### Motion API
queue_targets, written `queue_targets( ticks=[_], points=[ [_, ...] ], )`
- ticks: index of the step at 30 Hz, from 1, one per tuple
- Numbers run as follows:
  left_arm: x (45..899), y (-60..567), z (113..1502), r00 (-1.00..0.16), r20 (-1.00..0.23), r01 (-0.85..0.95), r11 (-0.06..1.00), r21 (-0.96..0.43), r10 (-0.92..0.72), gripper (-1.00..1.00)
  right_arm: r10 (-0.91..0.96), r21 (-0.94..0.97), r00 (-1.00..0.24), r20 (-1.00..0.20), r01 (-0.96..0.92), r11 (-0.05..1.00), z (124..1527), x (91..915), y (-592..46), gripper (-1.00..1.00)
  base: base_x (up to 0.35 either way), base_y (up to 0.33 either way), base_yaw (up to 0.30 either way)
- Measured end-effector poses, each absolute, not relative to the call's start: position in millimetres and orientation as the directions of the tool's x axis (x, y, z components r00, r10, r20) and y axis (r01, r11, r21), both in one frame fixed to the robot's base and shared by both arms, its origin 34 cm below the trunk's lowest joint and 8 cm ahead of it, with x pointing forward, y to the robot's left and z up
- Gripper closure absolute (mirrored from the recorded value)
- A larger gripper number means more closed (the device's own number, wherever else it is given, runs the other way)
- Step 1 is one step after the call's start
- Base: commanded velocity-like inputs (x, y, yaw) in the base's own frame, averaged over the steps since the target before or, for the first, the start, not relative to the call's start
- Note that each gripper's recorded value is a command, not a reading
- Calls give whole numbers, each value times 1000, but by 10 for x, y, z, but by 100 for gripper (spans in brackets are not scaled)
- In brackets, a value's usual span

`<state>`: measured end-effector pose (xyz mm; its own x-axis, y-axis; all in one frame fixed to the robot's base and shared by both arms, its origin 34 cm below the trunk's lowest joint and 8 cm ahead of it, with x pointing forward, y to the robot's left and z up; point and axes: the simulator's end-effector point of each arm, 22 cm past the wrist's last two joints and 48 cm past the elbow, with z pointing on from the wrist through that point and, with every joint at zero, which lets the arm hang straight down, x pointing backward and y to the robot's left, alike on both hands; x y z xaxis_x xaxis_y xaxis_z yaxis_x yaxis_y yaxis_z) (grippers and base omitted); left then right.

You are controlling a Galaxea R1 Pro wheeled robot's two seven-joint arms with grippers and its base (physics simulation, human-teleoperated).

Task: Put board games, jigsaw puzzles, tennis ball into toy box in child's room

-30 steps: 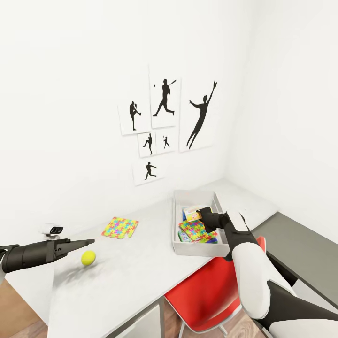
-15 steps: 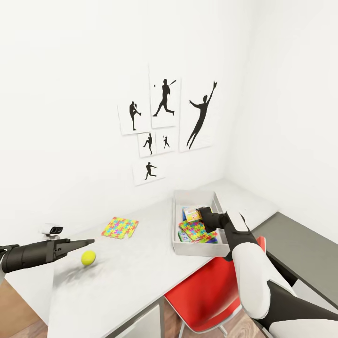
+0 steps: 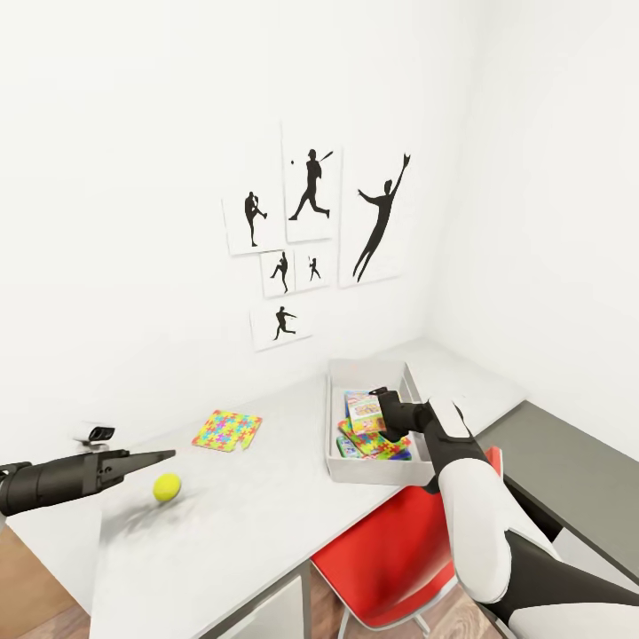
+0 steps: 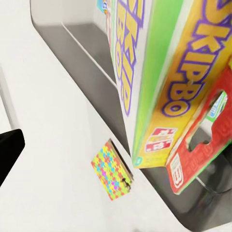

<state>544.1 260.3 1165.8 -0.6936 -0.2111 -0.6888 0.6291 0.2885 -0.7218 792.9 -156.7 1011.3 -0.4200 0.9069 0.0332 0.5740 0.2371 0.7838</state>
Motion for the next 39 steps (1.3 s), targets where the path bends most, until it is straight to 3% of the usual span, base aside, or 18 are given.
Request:
queue_targets(
  ticks=[33,39],
  points=[
    [5399,2620,11739,-693,-686,629,282,-725,-220,-100,902,797,-424,74,569,202,10220,7895,-1496,-100,-29,0,0],
    [5398,2617,11734,-694,-686,628,282,-725,-219,-100,822,826,-565,73,496,268,10424,7811,-1282,-100,-1,0,0]
  ],
)
